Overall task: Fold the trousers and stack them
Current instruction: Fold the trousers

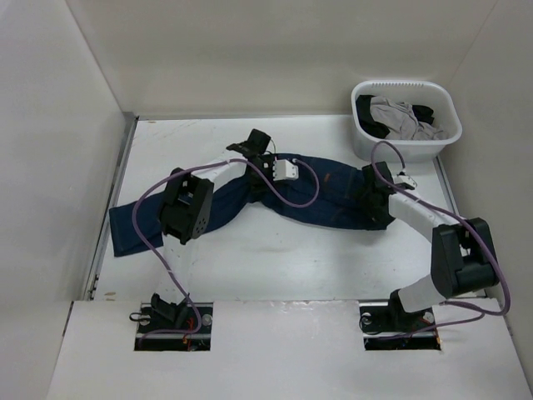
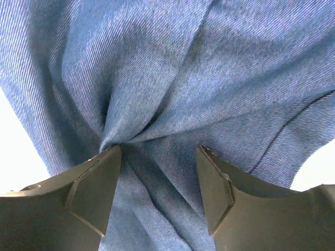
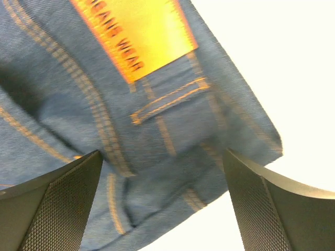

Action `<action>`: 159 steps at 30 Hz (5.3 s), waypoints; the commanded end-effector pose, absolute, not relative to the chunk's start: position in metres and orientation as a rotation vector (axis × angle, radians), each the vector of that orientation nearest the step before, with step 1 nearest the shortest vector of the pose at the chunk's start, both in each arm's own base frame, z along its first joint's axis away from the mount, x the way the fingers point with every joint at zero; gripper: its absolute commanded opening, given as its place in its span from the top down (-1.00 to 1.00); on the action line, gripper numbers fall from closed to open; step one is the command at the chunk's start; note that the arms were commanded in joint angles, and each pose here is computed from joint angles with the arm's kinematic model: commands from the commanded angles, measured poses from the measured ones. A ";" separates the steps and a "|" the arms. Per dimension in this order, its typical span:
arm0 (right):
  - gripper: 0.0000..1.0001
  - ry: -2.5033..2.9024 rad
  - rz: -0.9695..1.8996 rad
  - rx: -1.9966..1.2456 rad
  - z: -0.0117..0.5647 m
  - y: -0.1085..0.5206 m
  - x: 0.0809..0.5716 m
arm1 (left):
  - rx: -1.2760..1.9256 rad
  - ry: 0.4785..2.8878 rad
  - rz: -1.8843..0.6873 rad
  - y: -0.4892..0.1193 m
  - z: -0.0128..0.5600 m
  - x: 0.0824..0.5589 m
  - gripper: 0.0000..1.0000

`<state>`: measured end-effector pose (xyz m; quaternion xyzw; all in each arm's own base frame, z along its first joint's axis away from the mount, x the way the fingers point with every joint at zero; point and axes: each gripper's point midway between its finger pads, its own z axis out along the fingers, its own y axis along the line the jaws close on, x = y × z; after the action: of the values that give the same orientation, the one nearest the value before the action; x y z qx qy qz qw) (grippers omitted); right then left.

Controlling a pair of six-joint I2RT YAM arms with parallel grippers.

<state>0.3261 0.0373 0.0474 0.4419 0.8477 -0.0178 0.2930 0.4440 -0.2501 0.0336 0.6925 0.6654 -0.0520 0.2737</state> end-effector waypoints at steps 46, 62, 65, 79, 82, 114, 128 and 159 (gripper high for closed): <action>-1.00 2.117 -0.193 1.132 0.094 -0.014 0.322 | 0.668 2.554 0.483 0.183 0.080 0.453 -0.30; -1.00 2.121 0.207 1.235 0.089 0.058 0.364 | 0.786 2.770 0.508 0.215 0.065 0.346 -0.22; -0.98 2.139 0.206 1.218 0.087 0.062 0.374 | 0.764 2.786 0.530 0.225 0.057 0.348 -0.18; -0.58 2.132 0.113 1.266 0.069 0.043 0.377 | 0.753 2.745 0.585 0.234 0.050 0.364 0.56; -0.39 2.130 0.100 1.267 0.067 0.040 0.378 | 0.744 2.743 0.595 0.237 0.051 0.366 0.77; 0.77 2.095 0.037 1.395 0.057 -0.018 0.275 | 0.781 2.575 0.773 0.256 0.079 0.346 0.89; -1.00 2.013 0.161 1.660 0.044 0.001 0.258 | 0.758 2.562 0.705 0.249 0.096 0.342 -0.21; -0.30 2.104 0.116 1.416 0.051 0.014 0.300 | 0.962 2.606 0.543 0.204 0.037 0.359 -0.12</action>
<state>0.2842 0.0109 0.0390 0.5408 0.7968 0.0239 0.2685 0.3576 0.2040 0.0336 0.3322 0.9101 0.1961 0.1513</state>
